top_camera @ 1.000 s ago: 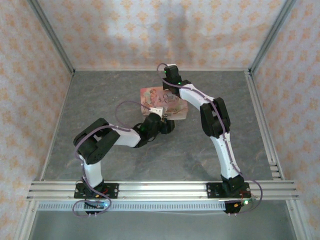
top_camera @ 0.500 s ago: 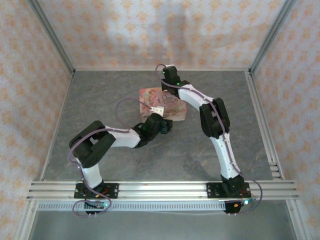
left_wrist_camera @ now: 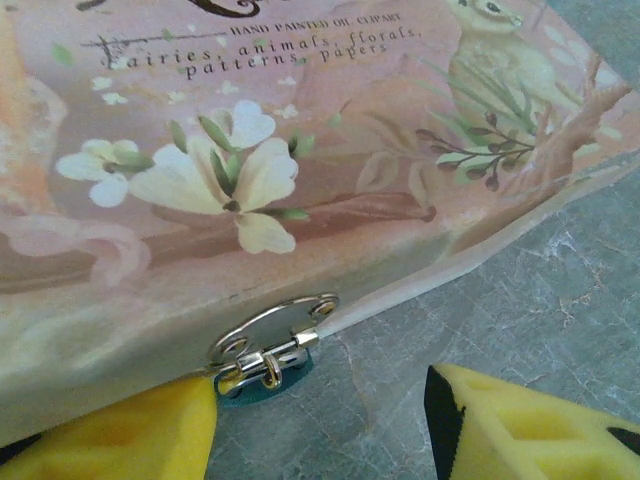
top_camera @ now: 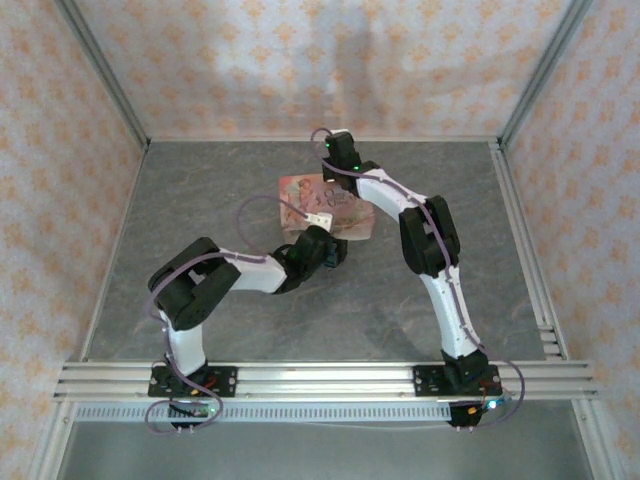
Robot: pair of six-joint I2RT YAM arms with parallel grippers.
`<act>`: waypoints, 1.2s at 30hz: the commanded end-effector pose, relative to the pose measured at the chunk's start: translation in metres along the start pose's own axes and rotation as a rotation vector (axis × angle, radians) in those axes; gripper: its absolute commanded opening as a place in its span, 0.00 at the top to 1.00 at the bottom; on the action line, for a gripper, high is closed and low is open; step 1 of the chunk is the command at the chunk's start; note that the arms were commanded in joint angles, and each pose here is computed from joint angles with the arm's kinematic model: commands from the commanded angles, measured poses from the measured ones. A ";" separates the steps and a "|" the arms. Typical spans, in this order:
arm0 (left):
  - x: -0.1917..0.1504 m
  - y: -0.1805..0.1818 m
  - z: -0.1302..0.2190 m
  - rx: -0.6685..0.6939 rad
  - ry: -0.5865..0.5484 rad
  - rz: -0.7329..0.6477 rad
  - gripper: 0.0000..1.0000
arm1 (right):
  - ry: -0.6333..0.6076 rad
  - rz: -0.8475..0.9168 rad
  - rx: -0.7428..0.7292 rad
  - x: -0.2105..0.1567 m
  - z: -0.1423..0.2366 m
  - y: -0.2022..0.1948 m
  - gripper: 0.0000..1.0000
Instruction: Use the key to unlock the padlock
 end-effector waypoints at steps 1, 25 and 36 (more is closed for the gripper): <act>0.013 -0.003 -0.015 -0.054 -0.039 0.034 0.43 | 0.251 0.096 0.037 -0.068 -0.005 0.017 1.00; 0.020 -0.015 -0.030 -0.298 -0.101 0.134 0.42 | 0.294 0.099 0.062 -0.076 -0.001 0.024 1.00; 0.033 0.006 -0.008 -0.254 -0.144 0.239 0.32 | 0.284 0.091 0.062 -0.076 0.002 0.024 1.00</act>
Point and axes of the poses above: each hand's point on the last joint's axis, 136 mm out from that joint toward the fingers, its own z axis back along the fingers, its own y axis along the line the jaws close on, x = y × z, the point moved 6 cm from there along z, back along the fingers, and after that the axes turned 2 degrees about z, right-handed, at the moved point
